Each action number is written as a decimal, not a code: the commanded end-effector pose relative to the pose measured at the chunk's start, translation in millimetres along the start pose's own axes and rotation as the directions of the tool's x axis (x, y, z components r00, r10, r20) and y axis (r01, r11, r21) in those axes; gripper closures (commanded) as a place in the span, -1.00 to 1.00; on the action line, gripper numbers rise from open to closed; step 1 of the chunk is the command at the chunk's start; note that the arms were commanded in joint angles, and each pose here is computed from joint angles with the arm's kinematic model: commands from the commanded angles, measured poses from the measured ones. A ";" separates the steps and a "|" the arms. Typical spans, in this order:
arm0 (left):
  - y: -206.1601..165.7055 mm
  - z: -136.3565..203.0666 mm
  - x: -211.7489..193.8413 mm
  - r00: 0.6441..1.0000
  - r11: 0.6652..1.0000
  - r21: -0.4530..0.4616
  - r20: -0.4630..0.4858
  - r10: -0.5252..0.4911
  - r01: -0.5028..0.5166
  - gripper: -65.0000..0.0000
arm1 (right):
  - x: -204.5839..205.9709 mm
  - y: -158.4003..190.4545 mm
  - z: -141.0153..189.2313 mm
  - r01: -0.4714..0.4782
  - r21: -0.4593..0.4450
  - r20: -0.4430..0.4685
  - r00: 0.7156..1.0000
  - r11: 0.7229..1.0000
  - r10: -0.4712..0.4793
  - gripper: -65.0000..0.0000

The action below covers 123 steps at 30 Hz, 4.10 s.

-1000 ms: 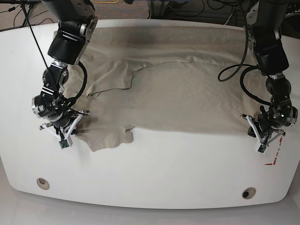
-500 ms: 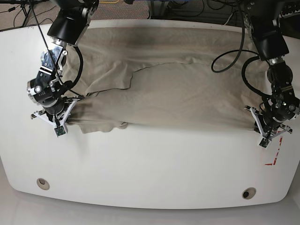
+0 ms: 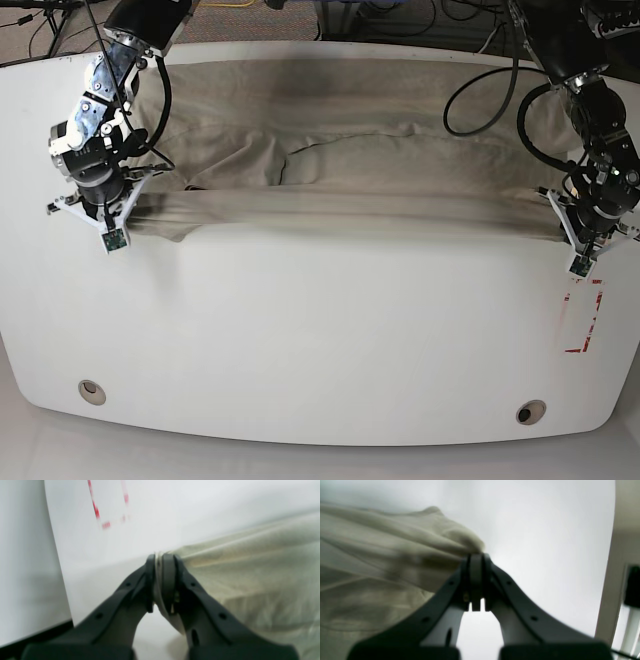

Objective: Layout the t-shirt on the table in an organized manner, then fold the t-shirt properly
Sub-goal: 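Grasp the hem with both grippers and fold it over toward the collar, then lower the folded hem onto the shirt and smooth it with both grippers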

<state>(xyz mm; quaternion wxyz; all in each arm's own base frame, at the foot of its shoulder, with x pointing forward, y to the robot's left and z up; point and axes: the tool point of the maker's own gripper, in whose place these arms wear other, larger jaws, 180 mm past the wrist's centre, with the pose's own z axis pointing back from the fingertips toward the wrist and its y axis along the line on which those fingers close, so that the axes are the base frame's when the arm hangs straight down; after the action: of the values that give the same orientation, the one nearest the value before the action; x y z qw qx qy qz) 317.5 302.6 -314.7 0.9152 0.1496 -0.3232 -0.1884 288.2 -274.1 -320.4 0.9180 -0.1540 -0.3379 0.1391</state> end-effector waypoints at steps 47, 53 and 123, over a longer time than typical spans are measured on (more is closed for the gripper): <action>-26.5 32.5 -74.6 0.990 0.999 0.001 -0.136 -0.044 0.045 -0.21 | -54.9 38.9 20.8 0.142 0.119 -0.040 0.990 0.983 -0.138 -0.07; -19.9 37.6 -56.2 0.995 0.998 0.031 -0.087 -0.047 0.050 -0.21 | -35.3 41.2 19.5 0.184 0.161 0.028 0.981 0.970 -0.191 -0.08; -24.8 13.0 -129.7 0.954 0.993 -0.017 -0.279 0.104 -0.114 0.30 | -38.3 109.3 -2.8 0.223 0.336 -0.041 0.974 0.915 -0.222 0.75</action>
<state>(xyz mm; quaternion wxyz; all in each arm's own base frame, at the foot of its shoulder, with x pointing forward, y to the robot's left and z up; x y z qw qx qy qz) 208.8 331.0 -386.2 0.9647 0.1390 -0.1895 -0.1187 240.0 -183.9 -394.9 0.9463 0.0544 -0.3064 0.0880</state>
